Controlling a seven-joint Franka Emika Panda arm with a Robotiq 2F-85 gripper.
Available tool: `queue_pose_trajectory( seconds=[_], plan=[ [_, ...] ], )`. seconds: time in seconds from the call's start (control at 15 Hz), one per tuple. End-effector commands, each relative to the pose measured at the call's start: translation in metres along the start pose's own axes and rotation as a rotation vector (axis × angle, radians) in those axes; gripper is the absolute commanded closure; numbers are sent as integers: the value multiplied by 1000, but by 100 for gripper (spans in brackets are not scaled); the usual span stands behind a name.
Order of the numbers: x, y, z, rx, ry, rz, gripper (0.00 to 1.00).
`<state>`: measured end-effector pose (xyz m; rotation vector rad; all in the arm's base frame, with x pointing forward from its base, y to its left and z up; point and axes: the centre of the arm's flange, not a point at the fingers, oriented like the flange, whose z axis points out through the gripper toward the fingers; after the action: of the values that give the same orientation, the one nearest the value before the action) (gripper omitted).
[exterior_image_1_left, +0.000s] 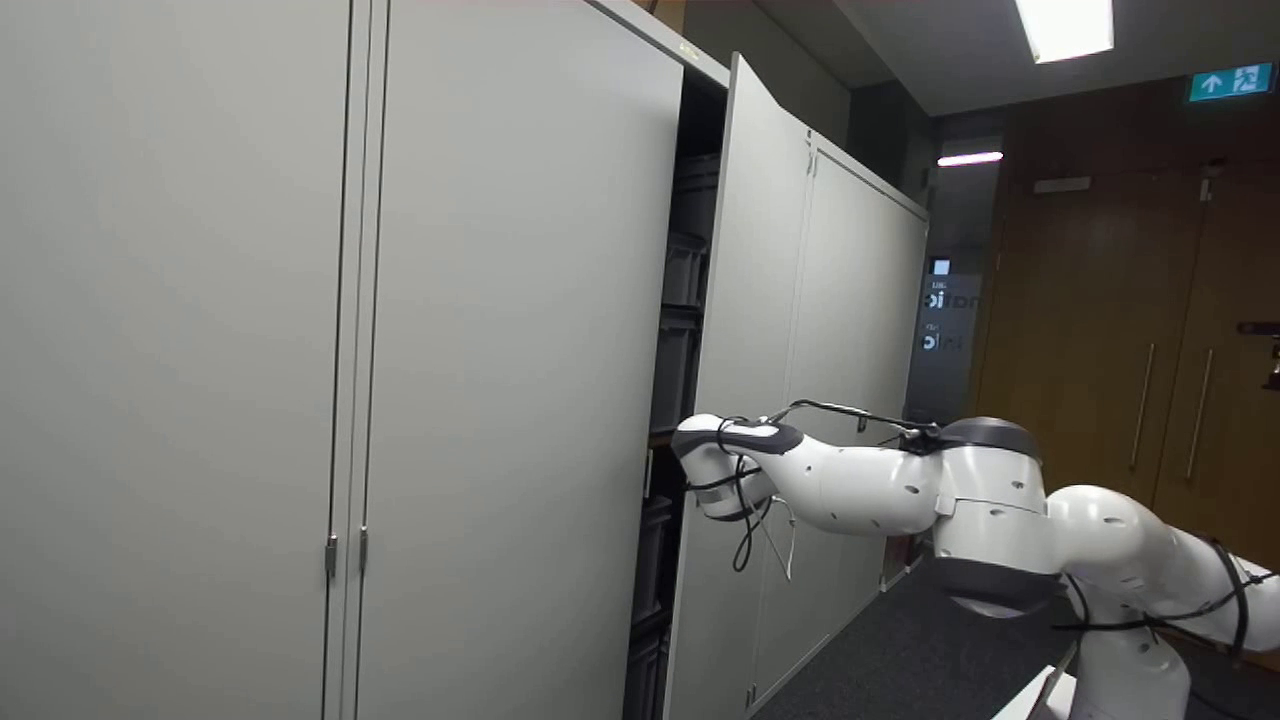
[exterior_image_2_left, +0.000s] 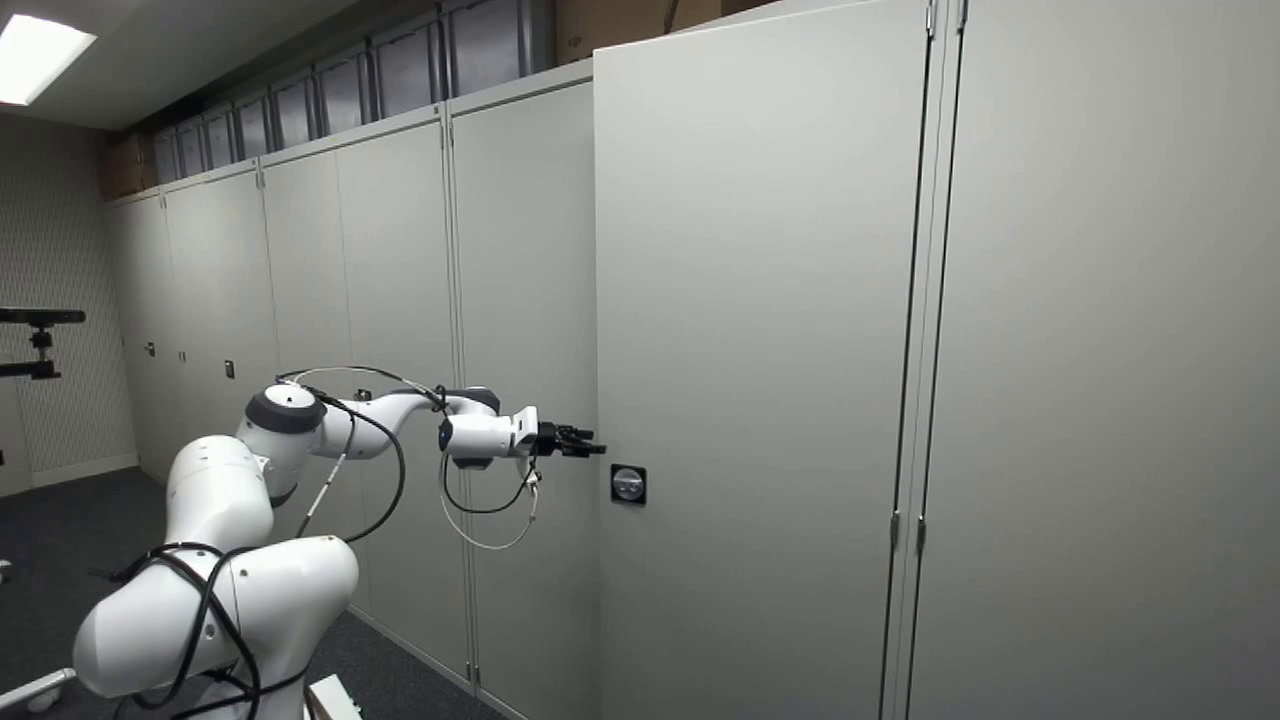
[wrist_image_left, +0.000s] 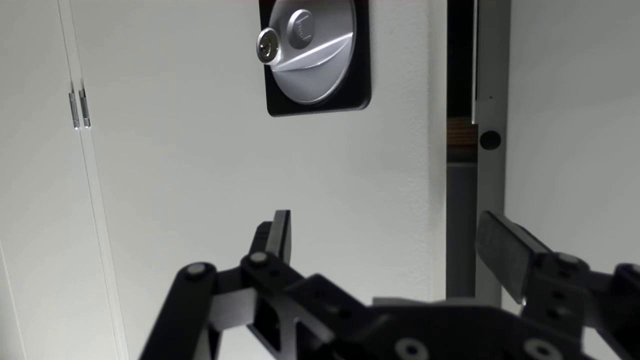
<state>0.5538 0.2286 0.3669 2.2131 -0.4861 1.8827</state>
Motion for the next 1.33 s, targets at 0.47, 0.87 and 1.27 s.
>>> queue_pose_trajectory(
  seconds=[0.47, 0.87, 1.27],
  plan=[
    [20, -67, 9, -61, 39, -4, 0],
    [18, -65, 10, -63, 51, -9, 0],
    [19, -65, 14, -77, 76, -32, 0]
  ],
)
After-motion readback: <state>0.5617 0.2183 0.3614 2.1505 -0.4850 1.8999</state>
